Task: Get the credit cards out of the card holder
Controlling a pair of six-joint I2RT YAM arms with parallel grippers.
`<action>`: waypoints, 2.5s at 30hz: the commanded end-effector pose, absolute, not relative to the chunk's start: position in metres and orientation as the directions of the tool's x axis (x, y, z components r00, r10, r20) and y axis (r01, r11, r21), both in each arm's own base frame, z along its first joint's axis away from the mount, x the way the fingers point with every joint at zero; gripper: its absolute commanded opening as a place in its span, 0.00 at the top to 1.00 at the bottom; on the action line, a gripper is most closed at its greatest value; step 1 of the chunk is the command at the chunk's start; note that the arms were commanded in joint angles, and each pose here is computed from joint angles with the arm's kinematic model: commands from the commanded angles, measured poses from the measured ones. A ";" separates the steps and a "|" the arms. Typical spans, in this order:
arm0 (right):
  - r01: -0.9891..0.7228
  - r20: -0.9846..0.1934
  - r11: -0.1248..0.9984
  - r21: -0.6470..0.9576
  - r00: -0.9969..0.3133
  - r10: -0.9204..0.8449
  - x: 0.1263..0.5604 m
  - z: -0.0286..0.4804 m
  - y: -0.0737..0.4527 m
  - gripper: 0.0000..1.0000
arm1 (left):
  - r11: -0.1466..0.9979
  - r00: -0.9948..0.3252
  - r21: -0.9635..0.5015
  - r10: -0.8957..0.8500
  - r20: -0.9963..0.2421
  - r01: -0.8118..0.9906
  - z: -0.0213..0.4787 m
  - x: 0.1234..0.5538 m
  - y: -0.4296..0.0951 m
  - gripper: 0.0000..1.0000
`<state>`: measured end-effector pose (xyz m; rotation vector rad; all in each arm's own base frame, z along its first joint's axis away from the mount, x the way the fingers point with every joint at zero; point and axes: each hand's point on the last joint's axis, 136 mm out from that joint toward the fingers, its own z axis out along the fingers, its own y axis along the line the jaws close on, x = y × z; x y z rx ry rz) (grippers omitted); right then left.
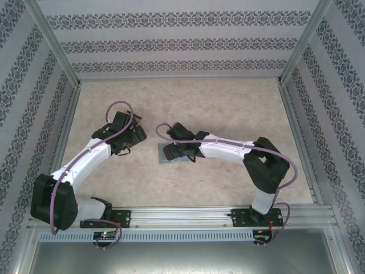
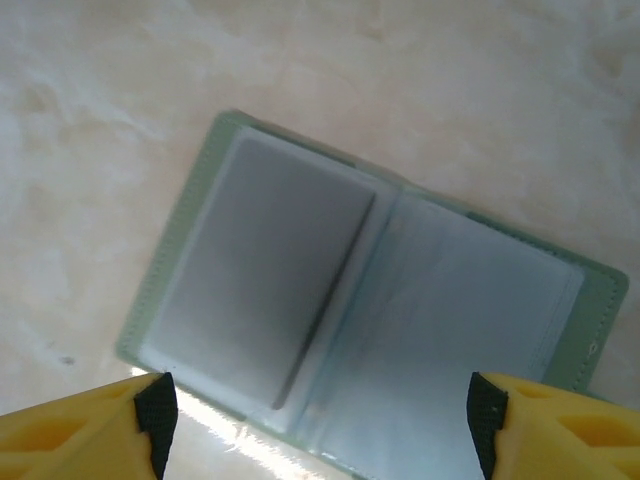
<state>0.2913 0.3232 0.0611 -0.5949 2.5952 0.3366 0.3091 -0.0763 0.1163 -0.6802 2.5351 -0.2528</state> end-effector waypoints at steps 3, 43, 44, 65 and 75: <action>-0.405 -0.422 0.908 0.111 -0.846 -0.326 0.299 0.047 0.316 0.24 | 0.863 -0.762 -0.342 -0.495 -0.418 -0.372 0.115 0.306 -0.081 0.01; -0.340 -0.255 0.935 0.099 -0.917 -0.307 0.302 -0.008 0.288 0.46 | 0.694 -0.929 -0.697 -0.353 -0.112 -0.180 0.050 0.305 -0.210 0.64; -0.340 -0.254 0.935 0.102 -0.917 -0.306 0.302 -0.008 0.289 0.46 | 0.701 -0.933 -0.691 -0.343 -0.107 -0.179 0.047 0.303 -0.211 0.65; -0.330 -0.245 0.937 0.112 -0.923 -0.296 0.301 -0.010 0.287 0.47 | 0.778 -0.944 -0.610 -0.298 -0.144 -0.153 0.051 0.298 -0.202 0.70; -0.327 -0.242 0.938 0.114 -0.925 -0.293 0.302 -0.011 0.287 0.47 | 0.728 -0.955 -0.672 -0.275 -0.106 -0.136 0.048 0.297 -0.220 0.69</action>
